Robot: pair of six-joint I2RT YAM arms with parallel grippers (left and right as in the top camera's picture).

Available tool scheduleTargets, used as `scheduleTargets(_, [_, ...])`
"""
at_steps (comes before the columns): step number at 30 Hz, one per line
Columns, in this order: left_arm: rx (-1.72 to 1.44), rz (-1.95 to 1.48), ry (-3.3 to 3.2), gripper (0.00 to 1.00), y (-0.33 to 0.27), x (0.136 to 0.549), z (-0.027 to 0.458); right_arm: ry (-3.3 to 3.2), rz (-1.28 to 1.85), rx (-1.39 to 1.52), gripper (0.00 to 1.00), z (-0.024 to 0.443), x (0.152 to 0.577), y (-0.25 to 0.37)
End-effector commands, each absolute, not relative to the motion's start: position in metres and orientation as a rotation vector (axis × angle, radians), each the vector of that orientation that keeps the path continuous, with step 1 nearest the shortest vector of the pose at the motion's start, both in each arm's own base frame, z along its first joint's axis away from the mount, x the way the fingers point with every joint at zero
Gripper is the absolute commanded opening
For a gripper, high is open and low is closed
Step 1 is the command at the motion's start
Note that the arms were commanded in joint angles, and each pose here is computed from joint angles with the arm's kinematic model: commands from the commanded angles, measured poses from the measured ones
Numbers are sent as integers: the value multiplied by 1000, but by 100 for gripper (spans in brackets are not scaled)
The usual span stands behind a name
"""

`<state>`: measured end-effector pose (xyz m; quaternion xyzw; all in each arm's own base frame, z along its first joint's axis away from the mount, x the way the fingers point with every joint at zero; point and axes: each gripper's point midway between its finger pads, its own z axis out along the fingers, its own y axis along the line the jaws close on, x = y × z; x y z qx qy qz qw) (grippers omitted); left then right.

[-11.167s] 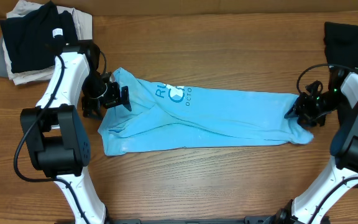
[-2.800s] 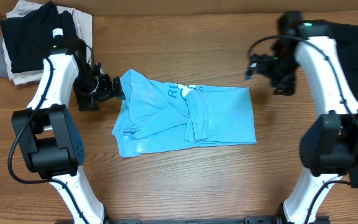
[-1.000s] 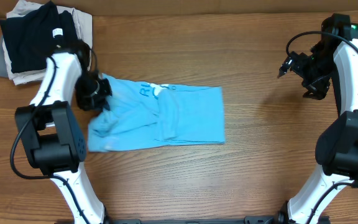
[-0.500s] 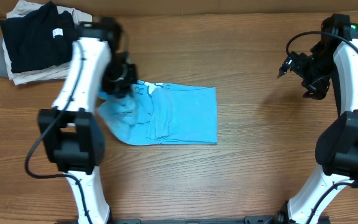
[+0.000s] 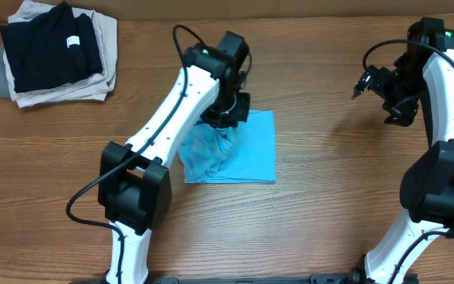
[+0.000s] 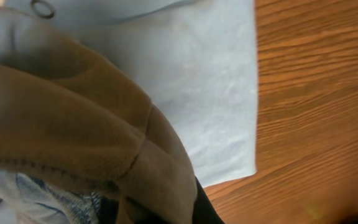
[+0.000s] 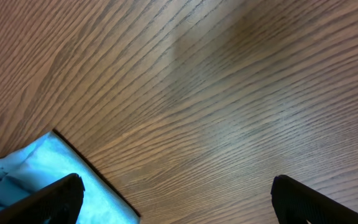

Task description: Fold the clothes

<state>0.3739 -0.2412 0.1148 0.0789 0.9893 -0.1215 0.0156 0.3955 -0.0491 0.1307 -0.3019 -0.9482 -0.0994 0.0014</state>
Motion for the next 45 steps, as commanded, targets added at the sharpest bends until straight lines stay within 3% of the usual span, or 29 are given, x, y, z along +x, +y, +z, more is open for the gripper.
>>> scheduleTargets(1, [187, -438, 3041, 4, -252, 379, 128, -3021, -320, -955, 100, 145, 399, -50])
scheduleTargets(8, [214, -451, 3016, 12, -261, 381, 127, -3021, -320, -955, 100, 145, 399, -50])
scheduleTargets(14, [235, -462, 3027, 6, -271, 375, 115, -3021, -320, -955, 100, 145, 399, -50])
scheduleTargets(23, [313, -445, 3067, 9, -295, 359, 94, -3021, -320, -955, 100, 145, 399, -50])
scheduleTargets(27, [360, -446, 3112, 22, -308, 345, 79, -3021, -320, -955, 100, 145, 399, -50])
scheduleTargets(33, [452, -421, 3175, 27, -328, 322, 53, -3021, -320, -955, 100, 145, 399, -50])
scheduleTargets(36, [475, -430, 3171, 27, -333, 318, 55, -3021, -320, -955, 100, 145, 399, -50])
scheduleTargets(41, [573, -435, 3112, 18, -336, 325, 80, -3021, -320, -955, 100, 145, 399, -50])
scheduleTargets(45, [525, -244, 3047, 26, -312, 346, 121, -3021, -320, -955, 100, 145, 399, -50])
